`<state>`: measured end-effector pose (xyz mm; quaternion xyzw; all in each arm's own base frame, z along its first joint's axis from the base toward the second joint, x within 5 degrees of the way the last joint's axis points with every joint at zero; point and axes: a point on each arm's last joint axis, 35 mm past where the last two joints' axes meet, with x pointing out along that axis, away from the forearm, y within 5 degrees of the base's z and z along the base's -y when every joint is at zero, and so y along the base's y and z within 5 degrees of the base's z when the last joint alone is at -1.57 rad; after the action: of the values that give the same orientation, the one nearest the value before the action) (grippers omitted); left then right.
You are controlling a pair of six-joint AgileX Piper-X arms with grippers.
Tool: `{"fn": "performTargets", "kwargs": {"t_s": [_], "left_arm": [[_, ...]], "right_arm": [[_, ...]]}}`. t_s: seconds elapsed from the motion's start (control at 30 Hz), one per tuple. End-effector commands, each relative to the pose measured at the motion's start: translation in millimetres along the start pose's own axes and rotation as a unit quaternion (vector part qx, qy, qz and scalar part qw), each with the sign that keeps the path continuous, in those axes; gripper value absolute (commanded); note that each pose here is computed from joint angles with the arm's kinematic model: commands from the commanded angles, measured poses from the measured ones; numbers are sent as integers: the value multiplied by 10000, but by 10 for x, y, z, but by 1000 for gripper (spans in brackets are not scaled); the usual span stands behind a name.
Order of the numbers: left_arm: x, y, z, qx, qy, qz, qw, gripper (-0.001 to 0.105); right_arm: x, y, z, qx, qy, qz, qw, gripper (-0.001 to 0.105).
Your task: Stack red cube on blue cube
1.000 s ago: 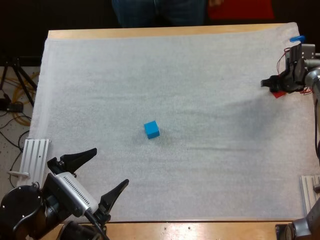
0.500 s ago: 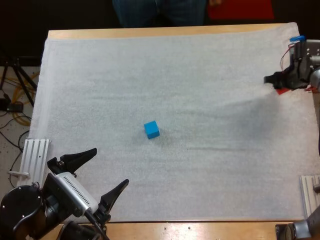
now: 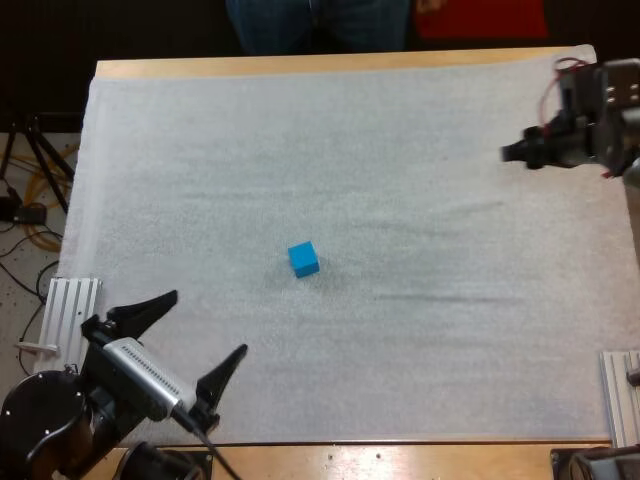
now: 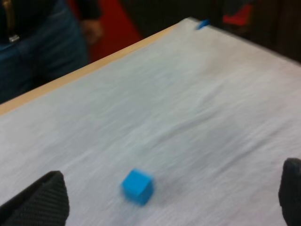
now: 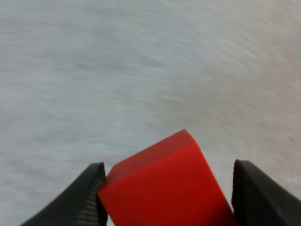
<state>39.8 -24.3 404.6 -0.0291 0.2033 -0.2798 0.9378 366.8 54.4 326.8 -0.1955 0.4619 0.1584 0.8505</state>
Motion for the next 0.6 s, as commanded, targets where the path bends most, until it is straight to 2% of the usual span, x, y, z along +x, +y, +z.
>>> {"fn": "performTargets", "kwargs": {"t_s": [0.0, 0.13, 0.2, 0.3, 0.47, 0.57], "left_arm": [[1, 22, -19, -96, 140, 300, 9994, 87], [47, 52, -118, -189, 745, 522, 9957, 87], [90, 68, -170, -249, 1145, 589, 9914, 87], [142, 81, -195, -294, 1438, 620, 9872, 87], [222, 108, -194, -391, 1661, 806, 9820, 87], [252, 114, -189, -439, 1715, 818, 9808, 87]], "right_arm": [[-129, 142, 68, -178, -164, 74, 9997, 25], [-243, 564, 194, -658, -354, 260, 9969, 25], [-276, 861, 254, -901, -428, 453, 9940, 25], [-314, 1193, 306, -1222, -532, 628, 9891, 25], [-371, 1664, 360, -1701, -789, 944, 9777, 25], [-348, 1890, 367, -1870, -763, 1108, 9731, 25]]}}
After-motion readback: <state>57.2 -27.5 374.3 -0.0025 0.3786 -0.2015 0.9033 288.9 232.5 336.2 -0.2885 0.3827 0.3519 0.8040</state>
